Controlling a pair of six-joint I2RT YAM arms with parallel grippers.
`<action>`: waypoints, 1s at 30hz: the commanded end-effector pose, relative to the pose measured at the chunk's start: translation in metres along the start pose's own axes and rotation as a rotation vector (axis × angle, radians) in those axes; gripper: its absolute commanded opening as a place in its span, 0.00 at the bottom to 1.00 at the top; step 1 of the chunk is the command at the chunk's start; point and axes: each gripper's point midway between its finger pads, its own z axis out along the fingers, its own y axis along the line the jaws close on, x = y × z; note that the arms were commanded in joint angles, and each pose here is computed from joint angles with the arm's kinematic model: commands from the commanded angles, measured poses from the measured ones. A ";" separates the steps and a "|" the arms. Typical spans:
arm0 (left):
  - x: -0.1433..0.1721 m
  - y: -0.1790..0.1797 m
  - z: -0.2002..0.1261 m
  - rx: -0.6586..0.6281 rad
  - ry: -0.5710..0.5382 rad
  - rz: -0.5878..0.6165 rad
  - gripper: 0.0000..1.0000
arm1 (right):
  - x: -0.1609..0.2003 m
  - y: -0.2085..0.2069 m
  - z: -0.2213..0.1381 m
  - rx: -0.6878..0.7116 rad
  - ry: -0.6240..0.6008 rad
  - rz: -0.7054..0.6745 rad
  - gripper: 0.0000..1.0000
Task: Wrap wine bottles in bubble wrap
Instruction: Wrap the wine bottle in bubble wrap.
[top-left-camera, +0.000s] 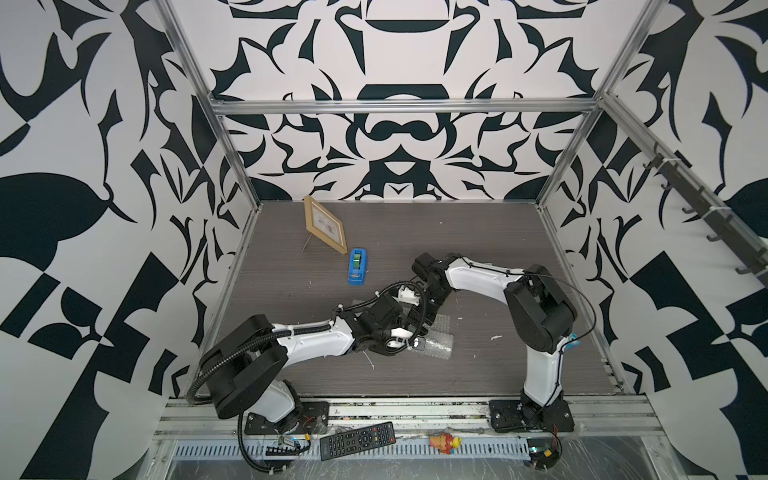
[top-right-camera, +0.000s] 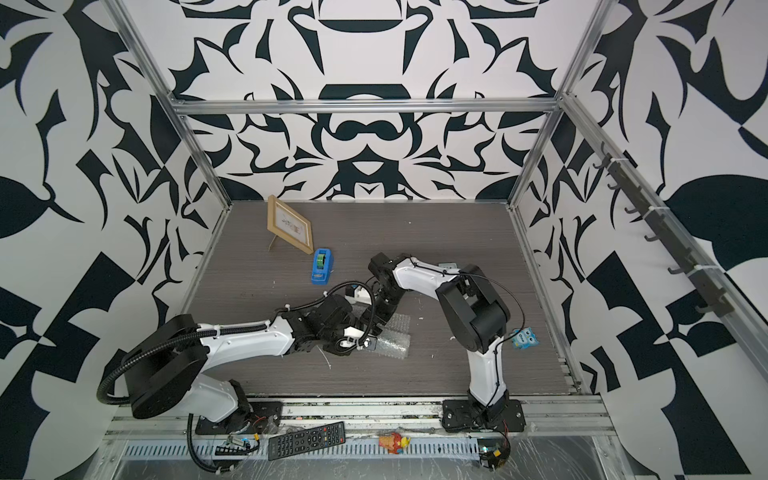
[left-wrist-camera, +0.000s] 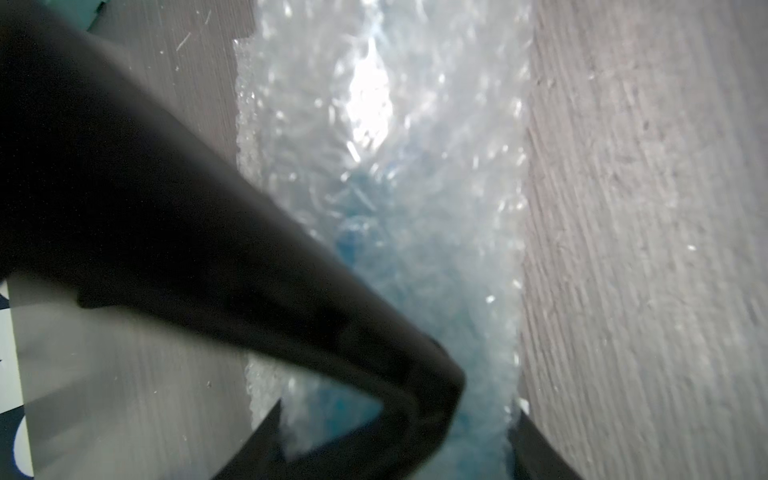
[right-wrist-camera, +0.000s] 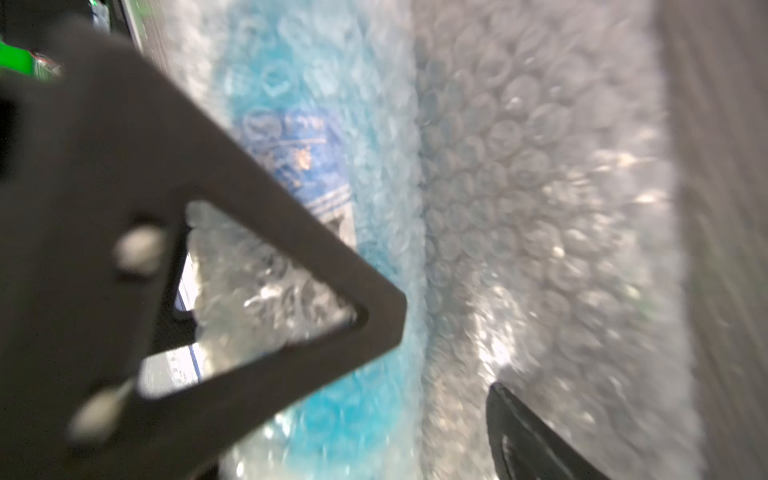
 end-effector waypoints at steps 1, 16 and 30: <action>0.021 -0.025 0.002 0.113 0.089 -0.070 0.24 | -0.001 0.015 -0.020 0.001 -0.055 0.017 0.92; 0.018 -0.010 -0.008 0.279 0.105 -0.560 0.23 | 0.005 -0.048 -0.156 0.555 -0.769 0.447 0.88; 0.001 0.028 0.001 0.276 0.191 -1.106 0.24 | 0.050 -0.055 -0.148 0.481 -1.008 0.973 0.78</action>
